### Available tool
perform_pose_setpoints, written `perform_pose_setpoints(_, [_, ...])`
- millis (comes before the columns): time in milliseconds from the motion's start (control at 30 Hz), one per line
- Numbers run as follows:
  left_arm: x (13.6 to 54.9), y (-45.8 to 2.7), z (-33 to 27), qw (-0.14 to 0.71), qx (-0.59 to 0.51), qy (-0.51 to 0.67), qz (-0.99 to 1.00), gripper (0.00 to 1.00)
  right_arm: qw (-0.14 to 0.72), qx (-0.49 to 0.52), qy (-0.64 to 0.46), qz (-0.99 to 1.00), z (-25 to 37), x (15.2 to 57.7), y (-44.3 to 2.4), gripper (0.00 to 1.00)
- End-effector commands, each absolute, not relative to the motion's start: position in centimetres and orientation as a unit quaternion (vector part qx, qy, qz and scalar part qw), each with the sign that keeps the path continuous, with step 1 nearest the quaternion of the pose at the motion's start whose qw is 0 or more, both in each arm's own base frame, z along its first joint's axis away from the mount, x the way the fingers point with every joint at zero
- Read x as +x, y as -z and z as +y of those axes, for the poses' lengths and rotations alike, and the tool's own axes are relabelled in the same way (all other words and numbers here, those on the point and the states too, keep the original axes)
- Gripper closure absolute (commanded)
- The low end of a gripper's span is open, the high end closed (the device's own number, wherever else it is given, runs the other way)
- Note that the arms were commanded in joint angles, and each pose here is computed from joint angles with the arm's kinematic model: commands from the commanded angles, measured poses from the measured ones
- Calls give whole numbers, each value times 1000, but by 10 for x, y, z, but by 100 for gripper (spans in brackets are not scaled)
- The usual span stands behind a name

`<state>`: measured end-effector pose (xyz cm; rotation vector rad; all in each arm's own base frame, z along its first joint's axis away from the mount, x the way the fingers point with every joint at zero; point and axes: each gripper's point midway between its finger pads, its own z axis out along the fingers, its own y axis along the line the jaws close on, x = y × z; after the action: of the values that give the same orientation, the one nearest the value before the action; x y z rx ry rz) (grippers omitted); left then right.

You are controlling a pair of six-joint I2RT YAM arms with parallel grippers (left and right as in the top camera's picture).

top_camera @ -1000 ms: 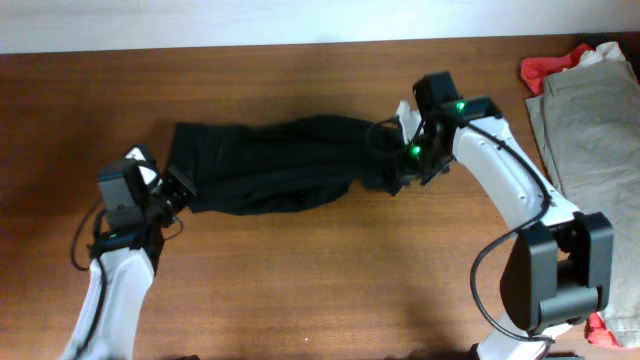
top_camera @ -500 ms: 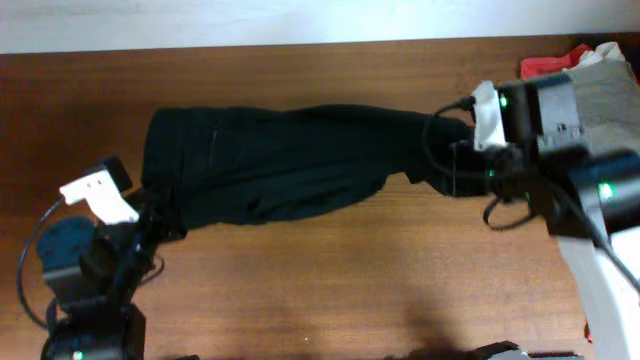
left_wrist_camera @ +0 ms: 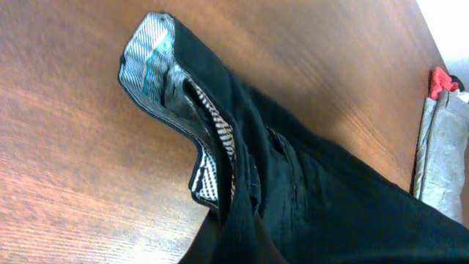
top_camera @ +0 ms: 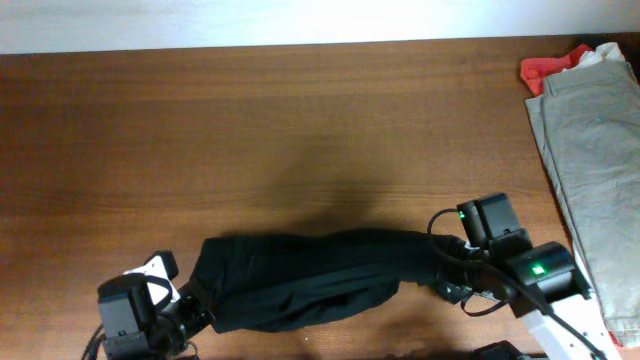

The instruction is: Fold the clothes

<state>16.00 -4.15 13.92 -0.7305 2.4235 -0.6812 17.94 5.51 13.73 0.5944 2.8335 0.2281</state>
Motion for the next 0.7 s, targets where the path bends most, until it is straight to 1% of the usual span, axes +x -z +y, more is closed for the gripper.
perform_pose_setpoints(0, [158,-110,22,289,-390,100,868,99,196,302,53,931,-6,199,-128,96])
perform_pose_setpoints(33, [162,-103,35,300,-410,74,858,99,200,298,47,932,-3,207,-126,96])
perform_pose_setpoints(100, [182,-84,40,303,-410,74,857,99,172,288,59,940,0,213,-111,96])
perform_pose_setpoints(167, [205,-59,45,276,-415,69,864,99,146,280,69,946,5,231,-90,96])
perform_pose_setpoints(233, [230,-37,49,255,-416,69,870,99,137,271,65,950,11,245,-82,96])
perform_pose_setpoints(267, [247,-28,49,246,-414,79,873,99,152,258,66,952,12,257,-87,96])
perform_pose_setpoints(333, [285,-30,57,247,-408,81,875,99,197,232,64,950,10,288,-117,96])
perform_pose_setpoints(433, [335,-57,61,268,-379,83,882,99,231,235,93,940,-4,308,-151,96])
perform_pose_setpoints(500, [365,-104,52,313,-335,80,885,99,259,239,88,931,-4,320,-179,96])
perform_pose_setpoints(533, [373,-138,46,338,-306,54,888,99,266,240,87,930,-5,321,-193,96])
perform_pose_setpoints(600, [371,-194,35,391,-254,10,885,99,292,231,94,923,-7,321,-216,96])
perform_pose_setpoints(667, [361,-244,31,458,-239,-6,856,99,319,184,98,925,0,318,-235,96])
